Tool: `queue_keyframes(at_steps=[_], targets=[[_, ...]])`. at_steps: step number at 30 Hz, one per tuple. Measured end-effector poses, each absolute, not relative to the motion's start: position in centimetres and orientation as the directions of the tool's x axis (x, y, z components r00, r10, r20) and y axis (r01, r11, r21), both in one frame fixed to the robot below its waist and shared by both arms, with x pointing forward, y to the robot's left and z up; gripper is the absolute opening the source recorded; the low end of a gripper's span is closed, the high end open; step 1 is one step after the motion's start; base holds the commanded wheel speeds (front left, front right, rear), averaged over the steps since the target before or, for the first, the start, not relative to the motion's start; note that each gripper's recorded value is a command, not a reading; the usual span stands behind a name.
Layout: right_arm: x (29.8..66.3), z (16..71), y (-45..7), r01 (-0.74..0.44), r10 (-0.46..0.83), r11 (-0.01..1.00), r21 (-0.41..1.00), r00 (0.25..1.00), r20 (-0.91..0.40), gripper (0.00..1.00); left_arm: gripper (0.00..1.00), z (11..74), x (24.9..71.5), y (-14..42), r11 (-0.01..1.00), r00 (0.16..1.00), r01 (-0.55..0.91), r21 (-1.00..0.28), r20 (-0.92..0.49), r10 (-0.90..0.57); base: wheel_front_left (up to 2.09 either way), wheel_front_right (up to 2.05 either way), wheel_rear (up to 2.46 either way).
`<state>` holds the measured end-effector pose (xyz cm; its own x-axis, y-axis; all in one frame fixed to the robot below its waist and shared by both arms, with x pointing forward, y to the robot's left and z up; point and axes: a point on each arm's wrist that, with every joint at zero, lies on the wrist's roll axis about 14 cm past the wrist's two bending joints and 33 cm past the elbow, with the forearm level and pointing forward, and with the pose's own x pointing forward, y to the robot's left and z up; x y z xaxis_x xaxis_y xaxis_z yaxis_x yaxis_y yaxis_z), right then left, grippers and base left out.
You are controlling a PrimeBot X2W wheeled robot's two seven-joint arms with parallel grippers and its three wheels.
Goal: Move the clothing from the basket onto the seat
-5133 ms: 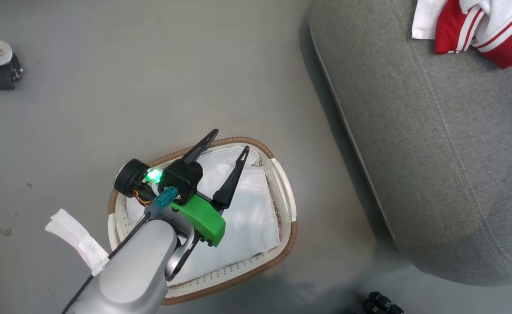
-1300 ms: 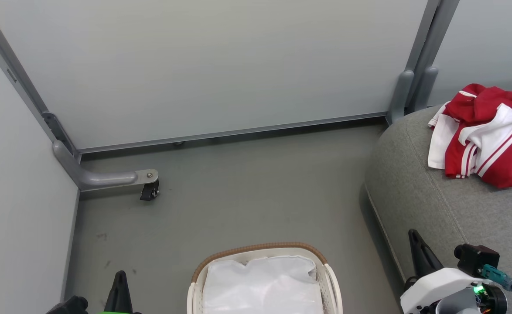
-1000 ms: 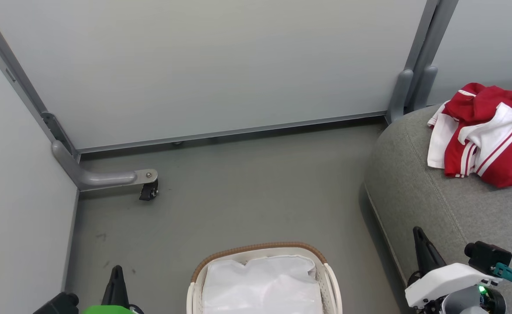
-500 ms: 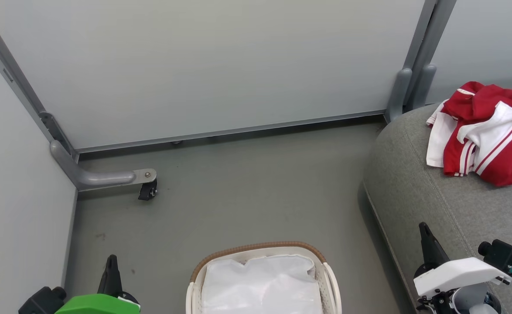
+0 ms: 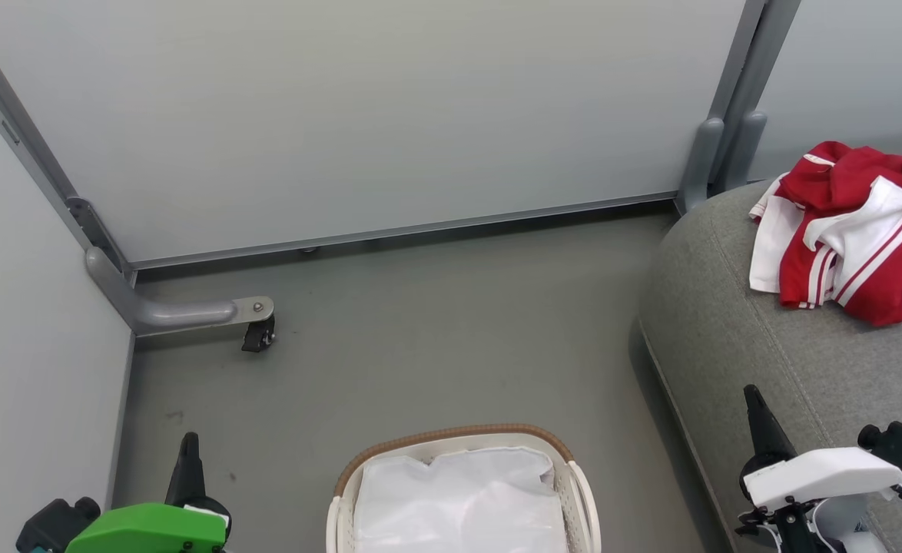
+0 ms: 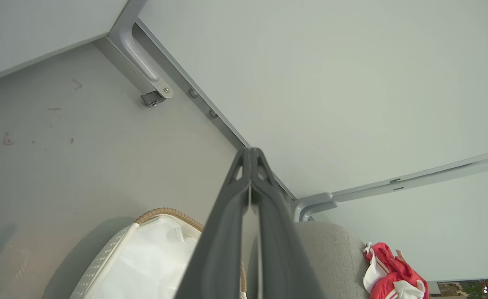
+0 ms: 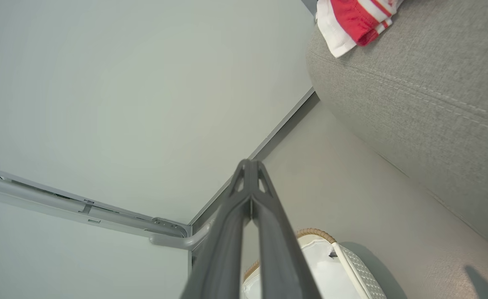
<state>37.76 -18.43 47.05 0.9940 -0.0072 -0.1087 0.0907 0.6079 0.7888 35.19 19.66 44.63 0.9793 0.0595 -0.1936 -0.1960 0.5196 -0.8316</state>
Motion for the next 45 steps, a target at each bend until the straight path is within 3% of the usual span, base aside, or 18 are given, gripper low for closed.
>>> queue_keyframes(at_steps=[45], targets=[[38.5,49.0,-19.4,0.061,-0.004,0.215,0.975,0.998,-0.061,0.00,0.00,48.1,37.6,19.9,0.177,0.995,-0.096,-0.980,-0.094,0.022,0.00,0.00,0.00]])
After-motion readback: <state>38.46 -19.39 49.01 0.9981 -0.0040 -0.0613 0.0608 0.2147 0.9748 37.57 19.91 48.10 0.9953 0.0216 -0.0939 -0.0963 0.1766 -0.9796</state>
